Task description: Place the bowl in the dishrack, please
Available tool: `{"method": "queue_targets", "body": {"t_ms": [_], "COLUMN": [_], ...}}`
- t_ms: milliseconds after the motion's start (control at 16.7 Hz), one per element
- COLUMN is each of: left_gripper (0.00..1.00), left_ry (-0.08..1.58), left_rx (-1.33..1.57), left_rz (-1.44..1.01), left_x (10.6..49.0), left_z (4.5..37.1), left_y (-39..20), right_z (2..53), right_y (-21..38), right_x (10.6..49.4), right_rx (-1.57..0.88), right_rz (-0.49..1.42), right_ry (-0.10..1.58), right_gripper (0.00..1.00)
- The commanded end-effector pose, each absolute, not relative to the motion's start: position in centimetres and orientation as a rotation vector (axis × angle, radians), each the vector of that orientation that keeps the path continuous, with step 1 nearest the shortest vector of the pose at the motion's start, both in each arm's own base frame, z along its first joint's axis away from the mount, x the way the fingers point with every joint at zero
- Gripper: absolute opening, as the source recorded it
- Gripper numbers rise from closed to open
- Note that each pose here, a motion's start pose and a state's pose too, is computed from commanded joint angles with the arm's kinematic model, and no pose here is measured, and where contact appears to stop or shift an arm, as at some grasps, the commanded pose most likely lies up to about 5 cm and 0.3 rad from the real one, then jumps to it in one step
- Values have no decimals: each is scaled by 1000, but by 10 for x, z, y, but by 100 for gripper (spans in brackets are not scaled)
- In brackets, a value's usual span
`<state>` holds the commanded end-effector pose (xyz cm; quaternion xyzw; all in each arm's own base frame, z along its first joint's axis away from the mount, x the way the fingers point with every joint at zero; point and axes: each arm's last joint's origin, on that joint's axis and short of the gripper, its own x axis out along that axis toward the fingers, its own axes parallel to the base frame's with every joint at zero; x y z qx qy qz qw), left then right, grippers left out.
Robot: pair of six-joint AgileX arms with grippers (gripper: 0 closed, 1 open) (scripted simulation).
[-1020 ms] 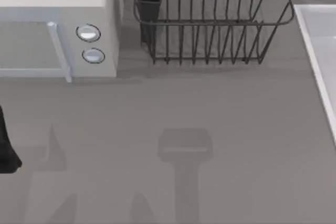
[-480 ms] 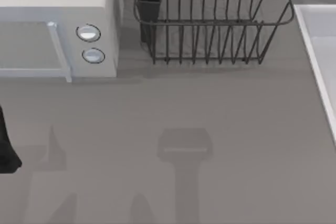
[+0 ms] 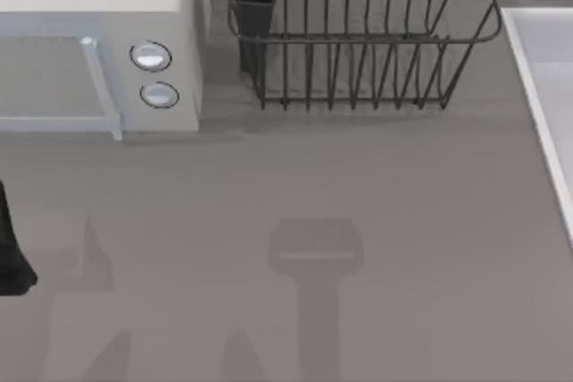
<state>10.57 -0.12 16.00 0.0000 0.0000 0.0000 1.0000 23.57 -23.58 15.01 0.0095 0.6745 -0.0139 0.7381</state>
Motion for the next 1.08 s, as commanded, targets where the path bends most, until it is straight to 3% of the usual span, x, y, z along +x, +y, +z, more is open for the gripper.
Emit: {"method": "queue_targets", "body": {"t_ms": [420, 1080], "left_gripper": [100, 100], "left_ry": [0, 0], "left_rx": [0, 0], "left_rz": [0, 0], "left_x": [106, 106], "left_z": [160, 160], "left_y": [-1, -1], "right_z": [131, 131], "right_y": [-234, -234], "right_x": [235, 235], "right_rx": [27, 27], "right_rz": [-25, -25], "right_ry": [1488, 1488], "right_gripper": [100, 17]}}
